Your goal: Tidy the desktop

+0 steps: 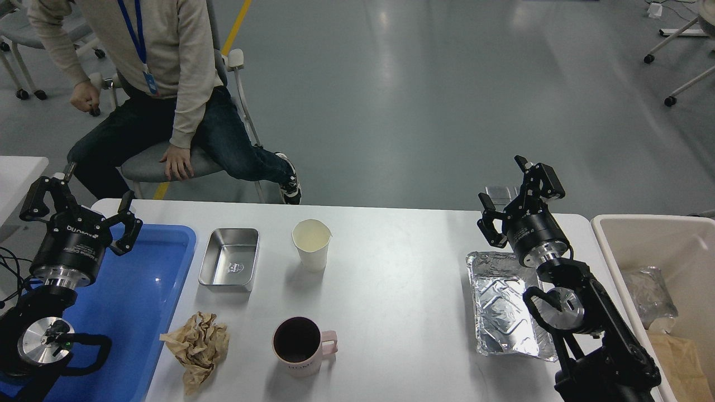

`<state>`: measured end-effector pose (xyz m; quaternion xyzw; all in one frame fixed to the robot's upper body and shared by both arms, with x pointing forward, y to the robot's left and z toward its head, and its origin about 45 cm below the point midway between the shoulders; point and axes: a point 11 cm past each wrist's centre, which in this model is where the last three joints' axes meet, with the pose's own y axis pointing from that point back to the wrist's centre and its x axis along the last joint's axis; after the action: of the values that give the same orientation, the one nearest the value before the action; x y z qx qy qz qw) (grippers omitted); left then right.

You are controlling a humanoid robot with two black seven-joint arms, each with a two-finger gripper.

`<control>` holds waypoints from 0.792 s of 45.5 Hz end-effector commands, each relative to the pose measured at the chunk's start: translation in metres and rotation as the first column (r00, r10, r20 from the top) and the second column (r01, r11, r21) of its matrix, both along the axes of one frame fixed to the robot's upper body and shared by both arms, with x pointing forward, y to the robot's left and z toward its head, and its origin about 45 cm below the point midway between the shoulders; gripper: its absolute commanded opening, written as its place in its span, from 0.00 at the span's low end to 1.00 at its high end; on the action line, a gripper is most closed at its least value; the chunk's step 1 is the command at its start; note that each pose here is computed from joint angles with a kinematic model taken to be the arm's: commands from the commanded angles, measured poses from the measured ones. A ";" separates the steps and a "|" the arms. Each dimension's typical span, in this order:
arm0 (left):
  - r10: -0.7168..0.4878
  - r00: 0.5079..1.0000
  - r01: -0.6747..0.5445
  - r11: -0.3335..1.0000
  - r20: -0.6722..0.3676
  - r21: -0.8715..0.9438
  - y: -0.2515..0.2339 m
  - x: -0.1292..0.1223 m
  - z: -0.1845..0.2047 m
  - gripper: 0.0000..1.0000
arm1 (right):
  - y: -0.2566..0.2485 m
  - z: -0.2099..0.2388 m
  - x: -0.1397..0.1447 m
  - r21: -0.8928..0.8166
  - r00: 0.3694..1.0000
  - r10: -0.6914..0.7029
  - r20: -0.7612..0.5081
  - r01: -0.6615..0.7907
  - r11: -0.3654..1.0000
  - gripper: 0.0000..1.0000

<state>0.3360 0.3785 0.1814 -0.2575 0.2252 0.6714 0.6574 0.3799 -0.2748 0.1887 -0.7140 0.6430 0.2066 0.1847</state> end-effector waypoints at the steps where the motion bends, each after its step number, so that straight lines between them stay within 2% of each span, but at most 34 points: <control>1: -0.003 1.000 0.003 1.000 0.003 -0.001 -0.001 0.000 0.000 0.96 | -0.001 -0.001 -0.001 -0.001 1.000 -0.001 -0.001 0.001 1.000 1.00; 24: 0.015 1.000 -0.015 1.000 0.012 -0.002 0.003 0.003 0.005 0.96 | 0.002 -0.002 -0.002 0.003 1.000 0.005 -0.004 -0.005 1.000 1.00; 36: 0.015 1.000 -0.015 0.998 -0.004 0.059 0.009 0.002 0.007 0.96 | 0.002 -0.004 -0.002 0.004 1.000 0.006 -0.007 -0.006 1.000 1.00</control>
<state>0.3382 0.3809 0.1824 -0.2502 0.2210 0.6799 0.6530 0.3785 -0.2720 0.1867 -0.7152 0.6403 0.2102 0.1854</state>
